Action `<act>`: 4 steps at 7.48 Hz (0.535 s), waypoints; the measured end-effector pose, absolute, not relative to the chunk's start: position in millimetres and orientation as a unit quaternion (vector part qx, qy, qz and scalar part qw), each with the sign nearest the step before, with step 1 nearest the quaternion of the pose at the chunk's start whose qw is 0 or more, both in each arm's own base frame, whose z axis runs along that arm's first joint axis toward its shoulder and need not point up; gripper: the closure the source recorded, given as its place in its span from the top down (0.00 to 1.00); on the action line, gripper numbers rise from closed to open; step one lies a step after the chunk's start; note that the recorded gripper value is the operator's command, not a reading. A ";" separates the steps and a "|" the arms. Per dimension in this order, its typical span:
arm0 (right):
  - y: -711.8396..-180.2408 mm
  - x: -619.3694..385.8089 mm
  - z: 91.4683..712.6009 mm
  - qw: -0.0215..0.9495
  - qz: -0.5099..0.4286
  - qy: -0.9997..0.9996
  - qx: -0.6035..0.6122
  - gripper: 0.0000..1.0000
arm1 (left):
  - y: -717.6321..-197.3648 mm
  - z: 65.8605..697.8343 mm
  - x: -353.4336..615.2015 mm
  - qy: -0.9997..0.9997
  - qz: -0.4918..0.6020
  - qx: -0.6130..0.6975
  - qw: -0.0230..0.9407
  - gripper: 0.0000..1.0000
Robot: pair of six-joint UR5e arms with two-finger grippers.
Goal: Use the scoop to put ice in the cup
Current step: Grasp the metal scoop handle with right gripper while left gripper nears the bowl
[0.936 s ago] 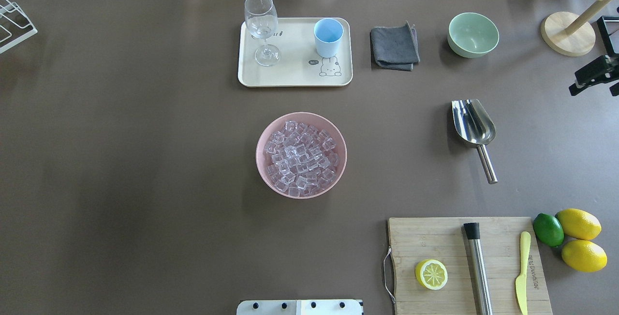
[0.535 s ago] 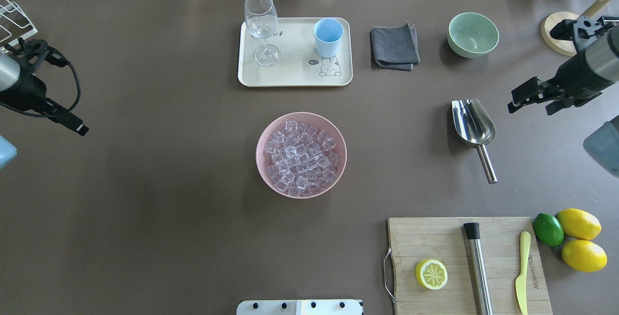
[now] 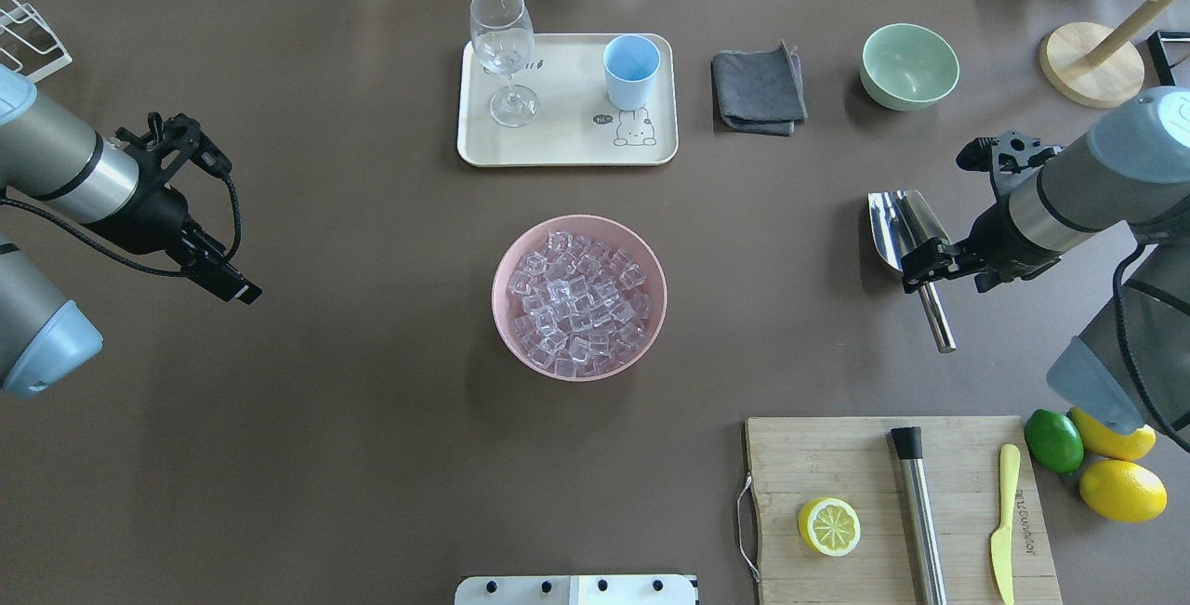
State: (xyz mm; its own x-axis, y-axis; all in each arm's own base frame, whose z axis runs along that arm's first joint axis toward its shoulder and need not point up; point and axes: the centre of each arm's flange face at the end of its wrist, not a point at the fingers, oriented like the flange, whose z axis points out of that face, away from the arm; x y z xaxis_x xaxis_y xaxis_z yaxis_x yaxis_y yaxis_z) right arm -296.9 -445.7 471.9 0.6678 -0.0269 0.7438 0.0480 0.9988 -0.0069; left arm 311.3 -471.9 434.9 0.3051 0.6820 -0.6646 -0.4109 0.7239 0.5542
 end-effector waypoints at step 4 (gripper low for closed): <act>-424.1 -330.5 490.6 0.920 -0.047 -0.388 -0.031 0.73 | -425.9 405.2 369.3 0.501 0.414 0.213 0.729 0.98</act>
State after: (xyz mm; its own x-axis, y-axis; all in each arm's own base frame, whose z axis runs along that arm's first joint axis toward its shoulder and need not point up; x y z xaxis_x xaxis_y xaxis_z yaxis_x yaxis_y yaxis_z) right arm -330.5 -424.1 490.6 0.6942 -0.0628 0.7170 0.1112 0.9936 -0.0206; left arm 369.3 -425.9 405.2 0.1550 0.8177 -0.5543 -0.3898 0.5662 0.7263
